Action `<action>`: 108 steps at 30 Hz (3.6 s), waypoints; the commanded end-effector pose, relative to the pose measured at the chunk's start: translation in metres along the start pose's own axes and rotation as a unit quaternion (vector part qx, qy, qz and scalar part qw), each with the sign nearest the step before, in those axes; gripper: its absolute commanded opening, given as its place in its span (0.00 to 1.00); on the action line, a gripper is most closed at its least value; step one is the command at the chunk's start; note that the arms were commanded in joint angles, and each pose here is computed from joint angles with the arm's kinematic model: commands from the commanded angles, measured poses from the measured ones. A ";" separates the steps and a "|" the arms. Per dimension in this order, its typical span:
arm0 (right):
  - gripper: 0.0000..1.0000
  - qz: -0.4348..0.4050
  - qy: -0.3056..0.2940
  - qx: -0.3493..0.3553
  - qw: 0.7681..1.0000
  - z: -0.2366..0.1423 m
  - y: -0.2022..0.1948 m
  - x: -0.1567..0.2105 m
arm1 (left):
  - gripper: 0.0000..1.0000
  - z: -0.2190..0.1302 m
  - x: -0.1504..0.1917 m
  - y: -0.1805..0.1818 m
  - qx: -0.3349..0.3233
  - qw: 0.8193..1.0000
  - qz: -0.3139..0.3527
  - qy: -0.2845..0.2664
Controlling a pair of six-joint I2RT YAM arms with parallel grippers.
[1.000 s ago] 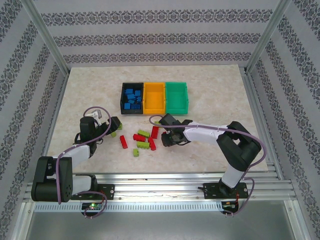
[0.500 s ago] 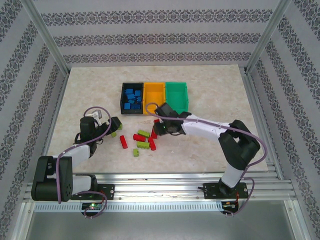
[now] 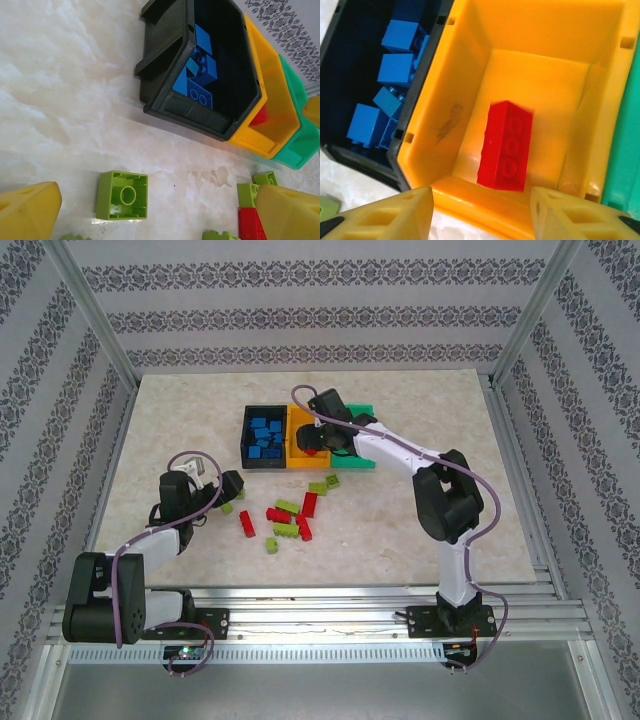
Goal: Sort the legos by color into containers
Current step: Place the lego in the container, then pick up the lego from the bottom-center of the table, then place the lego in the container.
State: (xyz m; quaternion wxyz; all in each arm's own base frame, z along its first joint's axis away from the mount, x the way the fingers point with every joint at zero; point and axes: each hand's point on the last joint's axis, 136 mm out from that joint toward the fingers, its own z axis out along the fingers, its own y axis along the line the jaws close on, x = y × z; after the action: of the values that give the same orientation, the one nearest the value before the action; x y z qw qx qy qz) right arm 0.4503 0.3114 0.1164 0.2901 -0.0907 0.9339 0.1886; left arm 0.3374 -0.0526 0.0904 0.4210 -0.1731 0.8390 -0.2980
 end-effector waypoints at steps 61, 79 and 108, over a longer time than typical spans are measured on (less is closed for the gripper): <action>0.46 -0.076 0.196 -0.040 0.977 -0.036 0.061 0.244 | 1.00 -0.004 -0.014 -0.006 0.012 1.000 0.009 -0.024; 0.37 -0.080 0.172 -0.064 0.980 -0.052 0.078 0.225 | 1.00 -0.003 -0.013 -0.006 0.016 1.000 0.004 -0.023; 0.40 -0.021 -0.005 -0.036 0.999 -0.050 0.024 0.011 | 1.00 0.006 -0.007 -0.002 0.022 1.000 -0.012 -0.012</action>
State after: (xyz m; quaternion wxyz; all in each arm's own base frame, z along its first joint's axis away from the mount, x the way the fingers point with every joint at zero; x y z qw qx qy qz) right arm 0.3924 0.3160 0.1638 0.3016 -0.1159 0.9183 0.2286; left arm 0.3416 -0.0542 0.0839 0.4148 -0.1807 0.8372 -0.3073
